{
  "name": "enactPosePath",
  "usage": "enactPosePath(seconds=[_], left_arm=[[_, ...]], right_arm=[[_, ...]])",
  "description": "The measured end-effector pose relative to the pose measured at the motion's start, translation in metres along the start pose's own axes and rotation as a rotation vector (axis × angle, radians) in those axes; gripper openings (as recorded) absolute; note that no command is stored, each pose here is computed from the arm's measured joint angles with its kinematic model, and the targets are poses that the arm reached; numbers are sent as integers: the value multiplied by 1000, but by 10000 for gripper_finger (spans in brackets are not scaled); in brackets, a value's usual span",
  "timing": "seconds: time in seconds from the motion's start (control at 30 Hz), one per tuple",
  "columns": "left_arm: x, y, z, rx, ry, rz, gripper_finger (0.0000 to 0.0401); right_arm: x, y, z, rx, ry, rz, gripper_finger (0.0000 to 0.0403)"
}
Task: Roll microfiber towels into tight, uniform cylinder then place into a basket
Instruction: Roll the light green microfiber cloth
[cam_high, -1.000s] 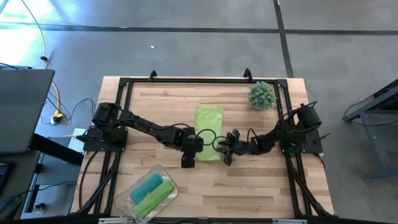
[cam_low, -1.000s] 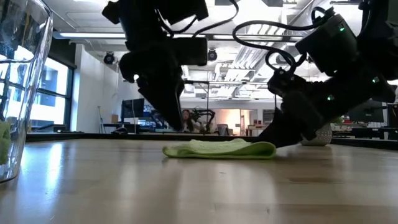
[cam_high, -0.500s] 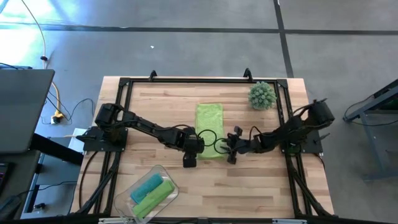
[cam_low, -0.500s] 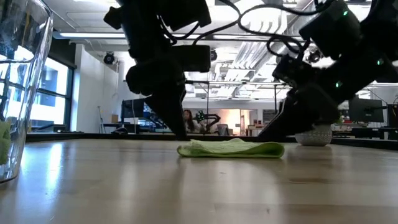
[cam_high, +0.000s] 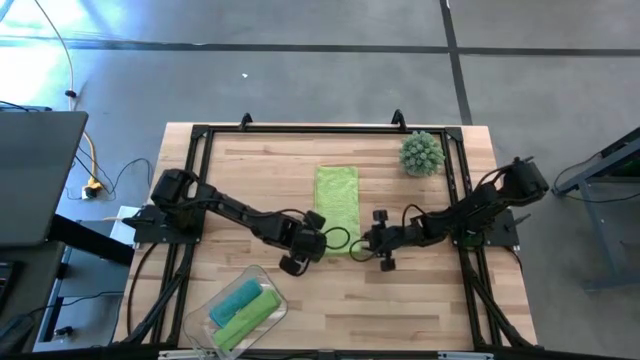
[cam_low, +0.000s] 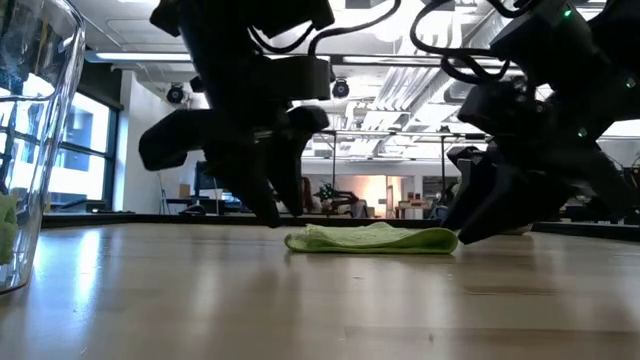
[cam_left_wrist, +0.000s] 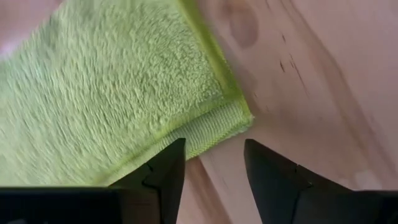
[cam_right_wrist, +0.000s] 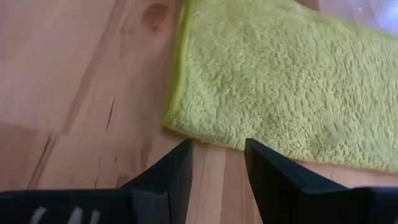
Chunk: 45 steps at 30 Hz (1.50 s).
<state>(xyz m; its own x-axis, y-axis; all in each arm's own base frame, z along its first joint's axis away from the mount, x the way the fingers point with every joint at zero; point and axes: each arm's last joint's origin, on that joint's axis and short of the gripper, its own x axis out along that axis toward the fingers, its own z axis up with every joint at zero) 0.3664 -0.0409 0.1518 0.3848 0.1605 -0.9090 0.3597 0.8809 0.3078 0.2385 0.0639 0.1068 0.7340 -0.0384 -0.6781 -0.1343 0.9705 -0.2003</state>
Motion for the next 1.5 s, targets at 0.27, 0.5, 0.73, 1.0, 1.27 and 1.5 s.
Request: enactPosePath(seconds=[0.27, 0.5, 0.73, 1.0, 1.27, 1.5], left_arm=[[16, -4, 1, 297, 20, 34, 166], [31, -7, 7, 413, 29, 134, 164], [32, -8, 9, 422, -20, 88, 163], [28, -16, 11, 370, 59, 254, 163], [29, -29, 17, 489, 45, 254, 163], [28, -29, 17, 370, -22, 155, 161]], right_arm=[[0, 1, 0, -197, -3, 23, 138], [0, 1, 2, -261, -23, 39, 138], [0, 2, 2, -274, -31, 73, 138], [0, 3, 2, -205, -28, 92, 138], [14, 7, -3, -200, -31, 98, 138], [17, 7, -3, -133, -52, 60, 128]])
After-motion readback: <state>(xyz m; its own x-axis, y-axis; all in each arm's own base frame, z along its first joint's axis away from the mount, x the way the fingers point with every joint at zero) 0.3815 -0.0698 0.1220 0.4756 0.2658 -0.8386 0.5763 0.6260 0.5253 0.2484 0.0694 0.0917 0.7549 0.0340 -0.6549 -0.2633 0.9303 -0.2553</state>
